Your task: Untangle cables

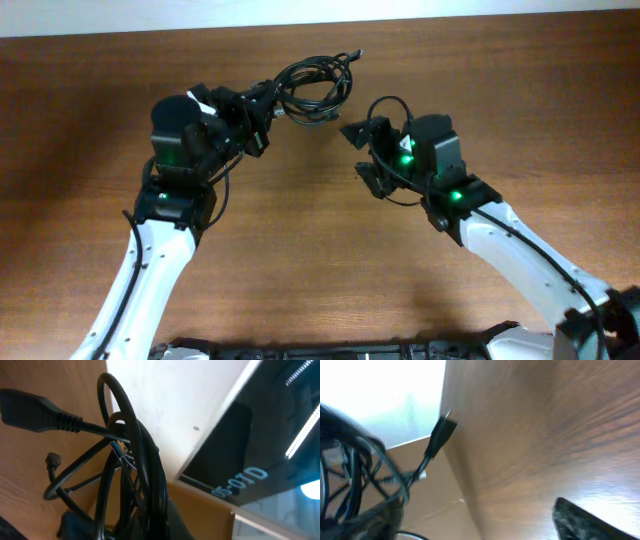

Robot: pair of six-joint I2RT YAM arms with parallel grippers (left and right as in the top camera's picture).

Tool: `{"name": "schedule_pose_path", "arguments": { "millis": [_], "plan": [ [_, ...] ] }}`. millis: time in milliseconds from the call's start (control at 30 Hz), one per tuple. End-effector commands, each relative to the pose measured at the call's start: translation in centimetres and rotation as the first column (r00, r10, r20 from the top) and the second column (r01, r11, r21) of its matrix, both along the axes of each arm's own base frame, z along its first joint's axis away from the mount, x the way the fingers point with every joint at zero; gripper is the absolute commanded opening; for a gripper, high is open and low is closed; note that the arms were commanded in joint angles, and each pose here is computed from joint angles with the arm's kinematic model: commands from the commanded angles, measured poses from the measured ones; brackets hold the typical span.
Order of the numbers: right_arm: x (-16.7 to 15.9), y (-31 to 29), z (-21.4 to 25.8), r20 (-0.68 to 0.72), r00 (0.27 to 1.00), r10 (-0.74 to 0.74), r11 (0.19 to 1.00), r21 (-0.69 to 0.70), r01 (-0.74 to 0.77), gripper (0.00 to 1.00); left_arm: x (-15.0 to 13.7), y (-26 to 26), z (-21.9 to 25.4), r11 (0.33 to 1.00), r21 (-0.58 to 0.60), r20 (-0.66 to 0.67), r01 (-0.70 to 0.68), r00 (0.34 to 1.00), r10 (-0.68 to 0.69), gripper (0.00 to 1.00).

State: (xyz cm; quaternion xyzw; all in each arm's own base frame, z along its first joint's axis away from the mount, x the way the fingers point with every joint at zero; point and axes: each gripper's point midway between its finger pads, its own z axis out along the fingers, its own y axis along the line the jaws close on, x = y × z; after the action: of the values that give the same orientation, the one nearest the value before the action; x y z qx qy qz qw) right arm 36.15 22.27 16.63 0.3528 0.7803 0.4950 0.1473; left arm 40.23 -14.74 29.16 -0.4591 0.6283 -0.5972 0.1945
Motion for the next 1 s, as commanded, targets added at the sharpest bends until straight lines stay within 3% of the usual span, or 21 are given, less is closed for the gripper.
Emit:
{"name": "schedule_pose_path", "arguments": {
  "millis": [0,267,533,967],
  "plan": [
    [0.7,0.1,0.9,-0.027,0.999,-0.041,0.995,0.089,0.043,0.99,-1.6,-0.2,4.2,0.999,-0.012,0.110,0.036,0.993,-0.035,0.00],
    [2.8,-2.4,2.3,-0.045,0.989,-0.141,0.972,0.182,0.147,0.98,-3.9,-0.2,6.9,0.998,-0.014,0.177,0.067,0.982,-0.064,0.00],
    [2.3,-0.1,3.9,0.000,0.996,-0.085,0.969,0.233,0.083,0.83,-5.1,-1.4,4.6,0.994,0.021,0.085,0.110,0.990,-0.111,0.00],
    [1.0,2.7,1.1,-0.093,0.996,-0.017,0.973,0.226,0.038,0.76,-5.5,-2.6,5.9,0.989,0.013,0.145,0.147,0.979,-0.147,0.00]
  ]
}}
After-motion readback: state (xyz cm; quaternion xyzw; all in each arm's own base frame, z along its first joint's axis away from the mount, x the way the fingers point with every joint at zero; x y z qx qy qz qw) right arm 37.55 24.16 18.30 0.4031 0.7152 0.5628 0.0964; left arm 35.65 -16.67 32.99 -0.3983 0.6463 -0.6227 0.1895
